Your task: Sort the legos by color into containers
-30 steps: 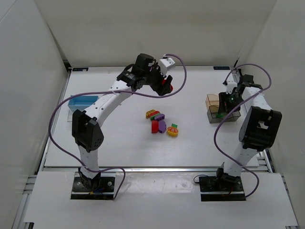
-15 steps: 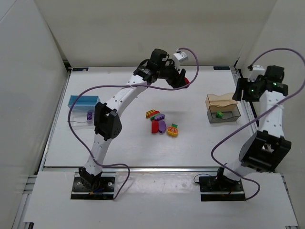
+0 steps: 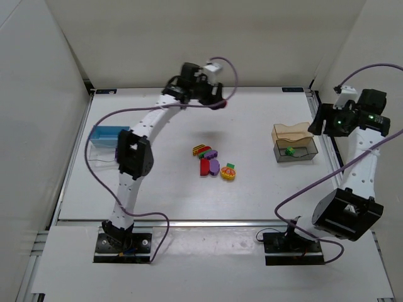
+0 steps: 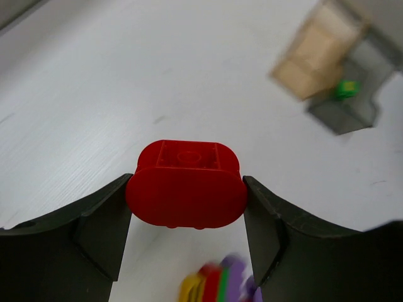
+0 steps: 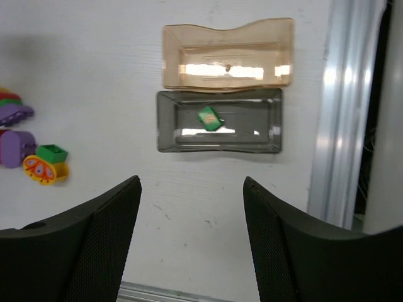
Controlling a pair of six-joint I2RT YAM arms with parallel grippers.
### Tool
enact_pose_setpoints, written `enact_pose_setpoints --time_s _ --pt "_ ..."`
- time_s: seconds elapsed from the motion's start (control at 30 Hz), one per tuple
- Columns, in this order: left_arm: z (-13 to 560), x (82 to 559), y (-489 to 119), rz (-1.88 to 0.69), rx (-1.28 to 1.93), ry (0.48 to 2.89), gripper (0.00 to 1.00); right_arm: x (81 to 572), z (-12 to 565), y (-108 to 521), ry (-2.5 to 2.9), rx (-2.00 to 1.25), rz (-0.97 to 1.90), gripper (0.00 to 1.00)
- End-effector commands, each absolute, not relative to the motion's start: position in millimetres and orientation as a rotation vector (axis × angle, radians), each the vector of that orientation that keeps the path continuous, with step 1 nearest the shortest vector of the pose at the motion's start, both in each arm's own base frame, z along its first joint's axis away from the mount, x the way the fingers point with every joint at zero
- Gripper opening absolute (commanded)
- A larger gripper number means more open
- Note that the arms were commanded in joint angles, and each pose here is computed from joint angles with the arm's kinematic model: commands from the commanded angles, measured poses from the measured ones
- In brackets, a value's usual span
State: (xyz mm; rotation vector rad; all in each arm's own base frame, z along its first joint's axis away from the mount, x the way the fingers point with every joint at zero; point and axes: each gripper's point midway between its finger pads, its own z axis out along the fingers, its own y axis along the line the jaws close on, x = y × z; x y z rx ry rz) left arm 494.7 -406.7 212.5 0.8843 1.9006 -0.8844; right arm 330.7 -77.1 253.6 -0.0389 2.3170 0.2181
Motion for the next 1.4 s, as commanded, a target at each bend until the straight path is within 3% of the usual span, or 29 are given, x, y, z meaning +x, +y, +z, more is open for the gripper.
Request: enact_pose_setpoints --time_s 0.0,0.17,0.47,0.77,1.07,1.37 --pt "307 519 -273 -0.594 0.683 1.855 0.23 348 253 -43 2.284 -0.145 0.299 0.70" --pt "292 496 -137 -0.228 0.534 2.017 0.23 379 245 -8 2.281 -0.245 0.353 0.70" --pt "257 437 7 -0.029 0.205 2.234 0.24 417 240 40 2.281 -0.361 0.419 0.70" --pt "208 417 64 0.024 0.050 2.365 0.27 424 234 66 2.284 -0.427 0.451 0.70" --pt "167 425 69 -0.006 0.021 2.454 0.39 423 229 69 2.296 -0.433 0.461 0.70" --pt "138 450 75 -0.008 -0.010 2.471 0.42 419 226 70 2.307 -0.434 0.474 0.70"
